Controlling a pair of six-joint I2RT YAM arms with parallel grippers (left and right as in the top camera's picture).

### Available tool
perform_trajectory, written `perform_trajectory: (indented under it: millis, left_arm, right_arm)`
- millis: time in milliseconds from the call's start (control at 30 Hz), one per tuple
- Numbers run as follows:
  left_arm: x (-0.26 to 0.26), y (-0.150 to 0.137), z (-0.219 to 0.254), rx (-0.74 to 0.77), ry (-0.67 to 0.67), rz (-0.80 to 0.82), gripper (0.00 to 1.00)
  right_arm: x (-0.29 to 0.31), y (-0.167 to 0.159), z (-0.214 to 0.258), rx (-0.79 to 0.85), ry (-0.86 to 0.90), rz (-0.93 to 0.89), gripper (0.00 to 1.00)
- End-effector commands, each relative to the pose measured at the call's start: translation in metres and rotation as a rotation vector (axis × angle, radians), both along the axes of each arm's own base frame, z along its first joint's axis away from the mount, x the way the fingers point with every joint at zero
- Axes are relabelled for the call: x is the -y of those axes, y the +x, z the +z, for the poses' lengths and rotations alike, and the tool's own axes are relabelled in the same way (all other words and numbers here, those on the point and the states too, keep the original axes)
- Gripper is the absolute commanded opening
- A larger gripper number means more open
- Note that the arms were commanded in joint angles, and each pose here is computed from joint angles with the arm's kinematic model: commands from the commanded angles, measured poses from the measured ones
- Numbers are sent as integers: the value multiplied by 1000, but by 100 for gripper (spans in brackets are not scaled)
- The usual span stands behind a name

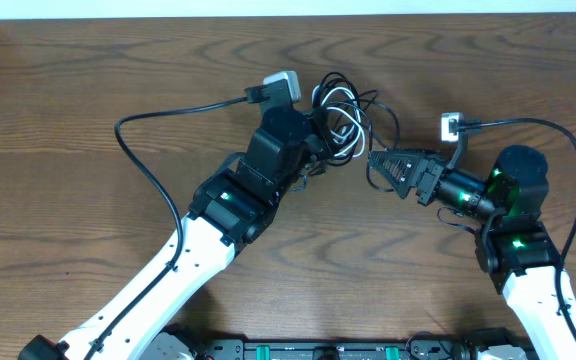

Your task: Untangle cables

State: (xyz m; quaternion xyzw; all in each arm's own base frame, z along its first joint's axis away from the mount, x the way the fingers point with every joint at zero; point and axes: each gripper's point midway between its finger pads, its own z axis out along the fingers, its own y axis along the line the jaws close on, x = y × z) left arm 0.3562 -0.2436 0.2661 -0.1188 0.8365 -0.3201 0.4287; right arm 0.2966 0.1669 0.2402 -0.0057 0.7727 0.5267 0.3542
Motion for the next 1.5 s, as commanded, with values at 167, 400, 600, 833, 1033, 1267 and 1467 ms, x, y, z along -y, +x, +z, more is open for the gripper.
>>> perform_trajectory:
  millis: [167, 400, 600, 833, 1033, 1267, 1467]
  left_arm:
    - [-31, 16, 16, -50, -252, 320, 7]
    - [-48, 22, 20, -59, -397, 488, 8]
    - [-48, 22, 20, -88, -479, 524, 7]
    - [-22, 15, 22, -181, -588, 416, 7]
    - [-11, 10, 19, -225, -592, 356, 7]
    - [-14, 8, 11, -230, -535, 357, 8]
    - [-14, 9, 10, -219, -514, 350, 8]
  right_arm:
    - [32, 36, -4, -114, 42, -321, 85]
    - [31, 46, 28, -92, 198, -373, 85]
    - [3, 39, 22, -91, 168, -328, 85]
    - [-7, 50, -4, -139, 127, -369, 77]
    - [-21, 55, -16, -178, 141, -346, 74]
    - [-31, 54, -6, -138, 167, -305, 75]
    - [-35, 50, -9, -152, 160, -285, 76]
